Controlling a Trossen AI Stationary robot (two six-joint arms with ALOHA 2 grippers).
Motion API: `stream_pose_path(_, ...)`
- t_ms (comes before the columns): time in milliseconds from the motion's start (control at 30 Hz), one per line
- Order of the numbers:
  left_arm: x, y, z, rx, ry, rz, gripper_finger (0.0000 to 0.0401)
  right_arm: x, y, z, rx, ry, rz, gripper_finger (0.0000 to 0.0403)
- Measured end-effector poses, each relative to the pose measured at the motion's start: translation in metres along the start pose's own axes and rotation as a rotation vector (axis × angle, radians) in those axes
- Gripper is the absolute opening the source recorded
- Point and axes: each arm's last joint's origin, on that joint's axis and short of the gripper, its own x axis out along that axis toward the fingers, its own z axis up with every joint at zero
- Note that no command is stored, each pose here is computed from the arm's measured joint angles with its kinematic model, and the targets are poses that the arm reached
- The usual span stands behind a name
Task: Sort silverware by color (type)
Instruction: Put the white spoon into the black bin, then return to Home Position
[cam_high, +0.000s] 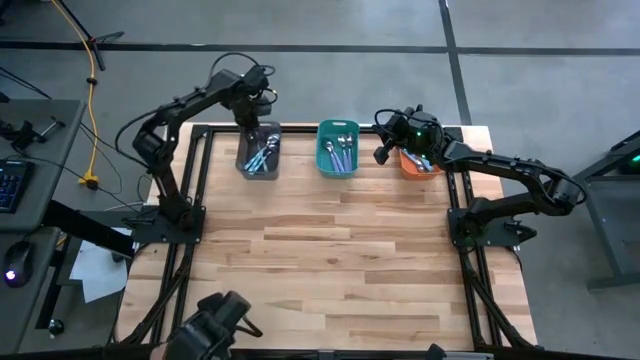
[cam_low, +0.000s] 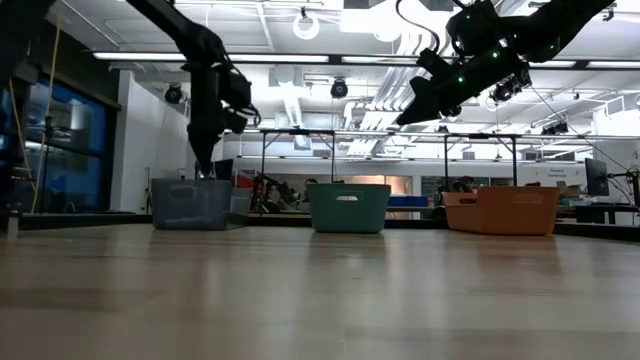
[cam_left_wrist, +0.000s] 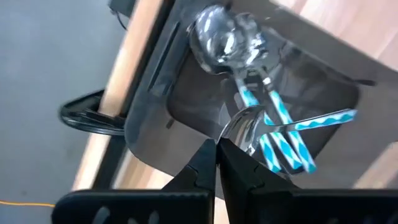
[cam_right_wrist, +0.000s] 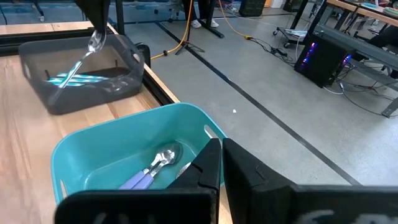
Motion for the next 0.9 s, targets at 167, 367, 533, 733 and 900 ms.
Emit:
stream_pose_path(167, 0.019, 0.008, 0.002, -0.002, 0.040, -0.026, 0.0002, 0.000, 0.000, 0.000, 0.000, 0.000, 0.000, 0.0000)
stream_pose_path(367, 0.024, 0.015, 0.005, -0.016, 0.011, 0.004, 0.0030, 0.000, 0.000, 0.000, 0.000, 0.000, 0.000, 0.0000)
stream_pose_path(533, 0.019, 0.016, 0.004, -0.009, 0.021, 0.055, 0.0060, 0.000, 0.000, 0.000, 0.000, 0.000, 0.000, 0.0000)
stream_pose_path(733, 0.005, 0.016, 0.001, -0.009, -0.003, 0.113, 0.0059, 0.000, 0.000, 0.000, 0.000, 0.000, 0.000, 0.0000)
stream_pose_path(900, -0.004, 0.009, 0.003, 0.002, -0.155, -0.060, 0.0023, 0.000, 0.000, 0.000, 0.000, 0.000, 0.000, 0.0000)
